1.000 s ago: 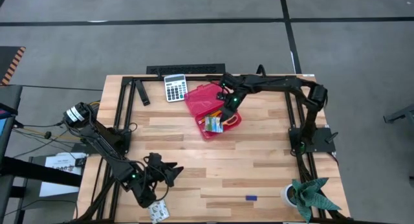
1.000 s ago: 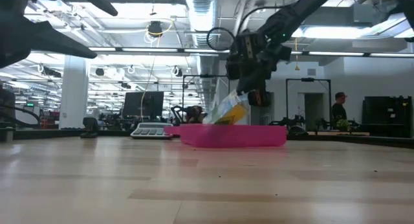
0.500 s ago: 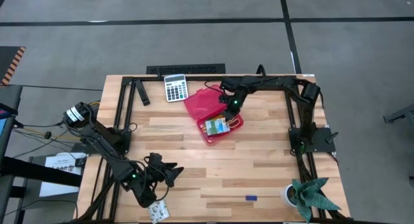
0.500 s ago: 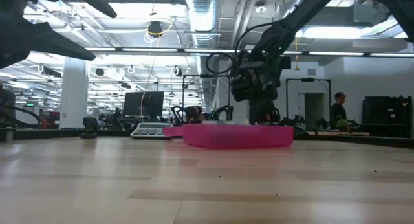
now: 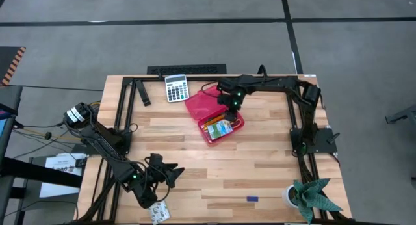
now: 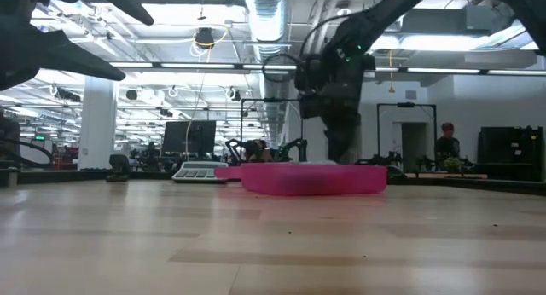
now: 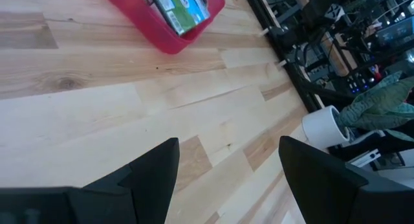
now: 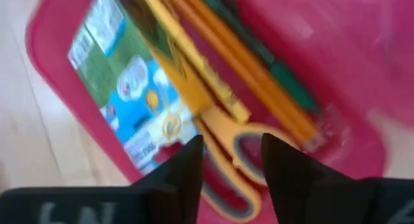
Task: Pack school essentials
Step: Put the orange crayon box into the red supply box
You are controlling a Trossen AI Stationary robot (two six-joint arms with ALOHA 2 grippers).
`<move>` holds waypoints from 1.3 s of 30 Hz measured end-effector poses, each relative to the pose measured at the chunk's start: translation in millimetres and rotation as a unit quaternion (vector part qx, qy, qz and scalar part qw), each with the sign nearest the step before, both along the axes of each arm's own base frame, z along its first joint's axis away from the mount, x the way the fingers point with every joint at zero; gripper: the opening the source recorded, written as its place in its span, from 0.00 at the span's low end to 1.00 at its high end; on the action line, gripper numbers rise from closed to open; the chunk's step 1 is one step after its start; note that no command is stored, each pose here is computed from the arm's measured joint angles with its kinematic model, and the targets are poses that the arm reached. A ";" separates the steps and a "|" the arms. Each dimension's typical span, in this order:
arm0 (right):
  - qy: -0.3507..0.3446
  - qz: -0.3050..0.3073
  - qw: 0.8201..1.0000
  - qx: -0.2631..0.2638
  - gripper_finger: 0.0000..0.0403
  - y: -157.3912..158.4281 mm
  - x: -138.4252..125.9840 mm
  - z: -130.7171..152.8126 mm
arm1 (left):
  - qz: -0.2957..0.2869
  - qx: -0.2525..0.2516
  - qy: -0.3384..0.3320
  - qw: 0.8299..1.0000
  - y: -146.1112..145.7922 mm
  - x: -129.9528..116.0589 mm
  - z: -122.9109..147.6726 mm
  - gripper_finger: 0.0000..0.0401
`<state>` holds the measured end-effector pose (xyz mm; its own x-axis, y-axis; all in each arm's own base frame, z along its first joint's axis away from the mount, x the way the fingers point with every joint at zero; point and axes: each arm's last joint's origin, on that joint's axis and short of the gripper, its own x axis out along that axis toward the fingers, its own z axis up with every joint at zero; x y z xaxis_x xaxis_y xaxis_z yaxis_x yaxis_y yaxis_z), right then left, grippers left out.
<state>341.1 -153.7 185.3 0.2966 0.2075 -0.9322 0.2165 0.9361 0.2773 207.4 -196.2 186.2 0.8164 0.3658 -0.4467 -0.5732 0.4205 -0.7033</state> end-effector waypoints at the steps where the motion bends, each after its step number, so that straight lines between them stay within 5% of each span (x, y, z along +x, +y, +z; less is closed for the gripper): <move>1: -0.006 0.007 1.000 -0.009 0.43 1.3 3.2 3.5 | -0.001 -0.001 0.003 1.000 0.2 -0.3 -0.3 0.65; 7: 0.015 -0.006 0.998 -0.053 0.47 7.1 8.2 9.0 | -0.002 -0.012 0.013 1.000 0.6 -1.2 -1.7 0.65; 19: 0.104 -0.048 0.990 -0.076 0.35 17.0 -4.6 -6.4 | -0.001 -0.007 0.017 1.000 1.3 -1.8 -2.2 0.65; 31: 0.045 -0.010 0.995 -0.093 0.30 55.9 18.8 -9.1 | 0.009 0.001 0.024 1.000 6.8 0.9 -3.1 0.65; 39: 0.034 -0.004 0.993 -0.117 0.30 53.7 20.4 -7.0 | 0.009 -0.001 0.030 1.000 8.1 1.9 -3.5 0.65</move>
<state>361.5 -100.0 178.3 0.2315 -0.0193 -0.9727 0.2348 0.9714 0.0366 209.3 -188.1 182.7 0.7815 0.3802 -0.4947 -0.6217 0.4080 -0.6686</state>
